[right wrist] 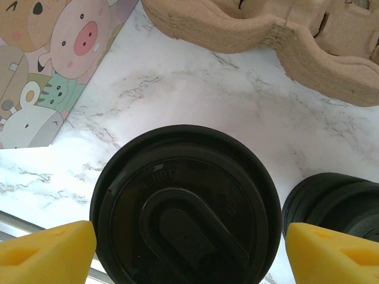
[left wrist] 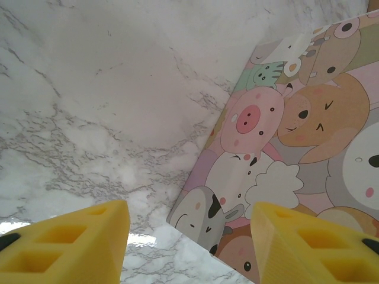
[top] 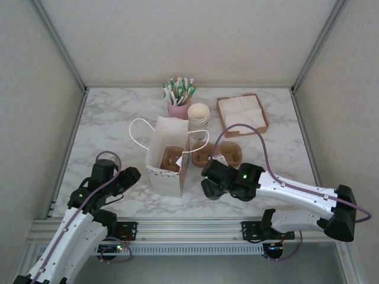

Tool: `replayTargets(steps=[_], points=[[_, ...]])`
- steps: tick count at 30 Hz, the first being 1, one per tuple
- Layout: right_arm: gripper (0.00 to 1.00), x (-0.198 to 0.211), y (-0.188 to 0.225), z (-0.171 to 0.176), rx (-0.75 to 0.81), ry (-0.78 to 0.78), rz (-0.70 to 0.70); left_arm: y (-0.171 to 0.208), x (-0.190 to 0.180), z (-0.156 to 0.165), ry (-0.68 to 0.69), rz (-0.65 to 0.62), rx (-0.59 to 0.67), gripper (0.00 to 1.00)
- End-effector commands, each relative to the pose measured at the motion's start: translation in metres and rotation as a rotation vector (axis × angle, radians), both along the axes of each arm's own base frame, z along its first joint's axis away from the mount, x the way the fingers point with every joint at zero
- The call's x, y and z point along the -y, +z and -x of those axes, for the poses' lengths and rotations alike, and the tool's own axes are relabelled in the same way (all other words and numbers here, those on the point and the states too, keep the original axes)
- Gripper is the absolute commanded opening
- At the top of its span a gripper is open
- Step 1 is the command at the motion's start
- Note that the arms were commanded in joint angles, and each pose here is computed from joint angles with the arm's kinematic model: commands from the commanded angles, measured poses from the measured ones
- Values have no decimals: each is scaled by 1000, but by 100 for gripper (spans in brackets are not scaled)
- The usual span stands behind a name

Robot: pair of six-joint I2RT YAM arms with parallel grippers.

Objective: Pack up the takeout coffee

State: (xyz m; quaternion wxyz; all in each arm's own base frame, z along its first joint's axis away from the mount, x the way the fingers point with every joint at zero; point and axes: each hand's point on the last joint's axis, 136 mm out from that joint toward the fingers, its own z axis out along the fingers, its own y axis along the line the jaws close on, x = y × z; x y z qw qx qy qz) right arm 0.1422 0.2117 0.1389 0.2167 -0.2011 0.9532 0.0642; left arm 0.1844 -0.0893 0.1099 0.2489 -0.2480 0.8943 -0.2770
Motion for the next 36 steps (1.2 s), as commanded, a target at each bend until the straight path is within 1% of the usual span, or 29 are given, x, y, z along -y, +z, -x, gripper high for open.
replayTargets(steps=[1,9,13,17,21,26,28,32,36], points=[[85,-5,4,4,-14,4,-26,-4,0,0,9,-3,-9,55],[88,3,-12,6,-33,-6,41,-7,0,0,10,-3,-13,55],[85,4,-19,5,-35,-11,66,-10,3,-2,6,9,-16,54],[81,3,-22,4,-38,-6,86,-12,8,-3,-9,7,-22,54],[81,7,-26,2,-37,-14,122,-13,16,-8,-27,25,4,53],[81,14,-33,3,-47,-31,174,-23,17,-12,-19,15,-7,52],[80,15,-35,4,-54,-32,186,-27,19,-13,-24,16,-13,51],[70,16,-27,1,-35,-37,184,-31,28,-17,-37,34,-9,51],[69,15,1,-2,6,-35,125,-33,37,-18,-65,34,-9,49]])
